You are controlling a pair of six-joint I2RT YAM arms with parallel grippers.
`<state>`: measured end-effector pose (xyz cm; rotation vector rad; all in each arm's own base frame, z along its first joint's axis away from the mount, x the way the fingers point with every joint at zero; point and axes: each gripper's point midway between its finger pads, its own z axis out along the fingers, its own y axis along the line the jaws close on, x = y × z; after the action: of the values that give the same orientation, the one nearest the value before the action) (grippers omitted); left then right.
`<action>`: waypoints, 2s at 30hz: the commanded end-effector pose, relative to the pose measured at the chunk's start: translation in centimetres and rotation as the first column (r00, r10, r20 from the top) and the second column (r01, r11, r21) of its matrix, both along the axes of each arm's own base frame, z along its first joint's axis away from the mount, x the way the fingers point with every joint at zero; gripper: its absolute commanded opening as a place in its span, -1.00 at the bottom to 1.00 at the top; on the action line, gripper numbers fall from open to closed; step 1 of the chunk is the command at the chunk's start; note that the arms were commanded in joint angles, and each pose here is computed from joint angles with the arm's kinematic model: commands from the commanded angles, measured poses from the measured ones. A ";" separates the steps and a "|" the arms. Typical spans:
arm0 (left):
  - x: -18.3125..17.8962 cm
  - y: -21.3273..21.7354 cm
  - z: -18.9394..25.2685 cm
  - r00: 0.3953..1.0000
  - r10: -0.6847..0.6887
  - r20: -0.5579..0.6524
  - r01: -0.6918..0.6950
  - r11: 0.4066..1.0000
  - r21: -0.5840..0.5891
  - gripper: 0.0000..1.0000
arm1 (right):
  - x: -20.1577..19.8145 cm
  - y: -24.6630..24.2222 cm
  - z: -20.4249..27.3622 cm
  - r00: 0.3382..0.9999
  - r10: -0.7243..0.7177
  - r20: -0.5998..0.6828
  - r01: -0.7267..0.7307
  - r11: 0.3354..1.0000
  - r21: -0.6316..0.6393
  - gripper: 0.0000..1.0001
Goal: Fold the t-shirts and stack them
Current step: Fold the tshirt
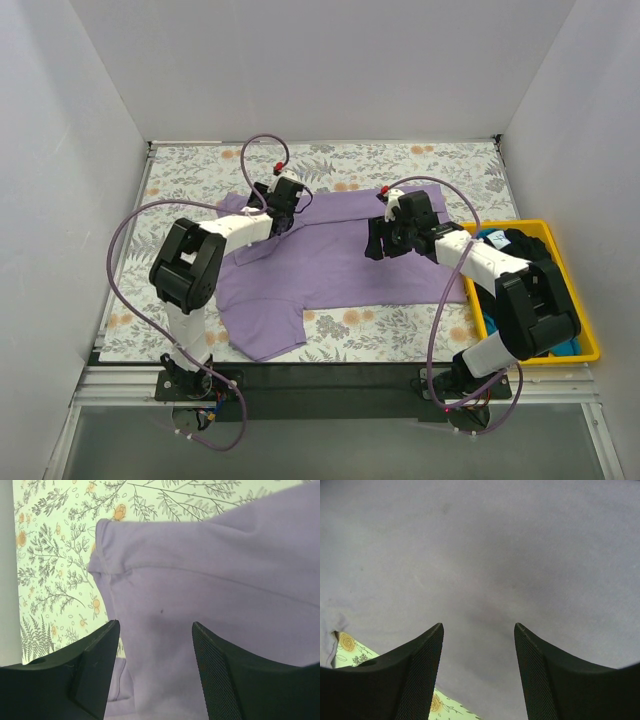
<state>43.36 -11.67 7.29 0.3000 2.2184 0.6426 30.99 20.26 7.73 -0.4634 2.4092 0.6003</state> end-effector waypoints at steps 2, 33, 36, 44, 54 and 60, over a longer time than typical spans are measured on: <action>2.4 0.7 0.4 0.999 0.021 0.029 -0.021 1.000 -0.007 0.15 | 0.7 0.9 0.7 0.999 0.033 0.029 -0.033 0.999 0.031 0.29; -7.6 -2.9 -1.5 0.994 -0.055 -0.090 0.012 0.909 -0.417 -0.08 | 4.4 16.2 1.9 0.989 0.116 0.089 -0.140 0.922 0.360 0.10; -7.0 -3.4 -2.1 0.993 -0.082 -0.089 0.042 0.924 -0.381 -0.10 | 5.3 16.3 1.7 0.995 0.071 0.077 -0.094 0.925 0.368 0.11; -5.6 -3.3 -3.2 0.994 -0.079 -0.079 0.052 0.953 -0.297 -0.30 | 6.2 16.8 0.5 0.998 0.033 0.044 -0.048 0.920 0.389 0.10; -4.3 -2.9 -2.0 0.996 -0.074 -0.048 0.060 0.968 -0.244 -1.00 | 7.2 18.5 0.9 0.998 0.058 0.037 -0.068 0.894 0.443 0.10; -3.4 -4.5 -0.1 0.992 -0.123 -0.039 0.106 0.948 -0.300 -1.00 | 7.5 20.4 1.1 0.998 0.068 -0.009 -0.052 0.837 0.545 0.09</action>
<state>38.44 -14.98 4.14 0.3002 2.3518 0.2970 37.55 38.56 6.58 -0.3039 2.2134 1.1555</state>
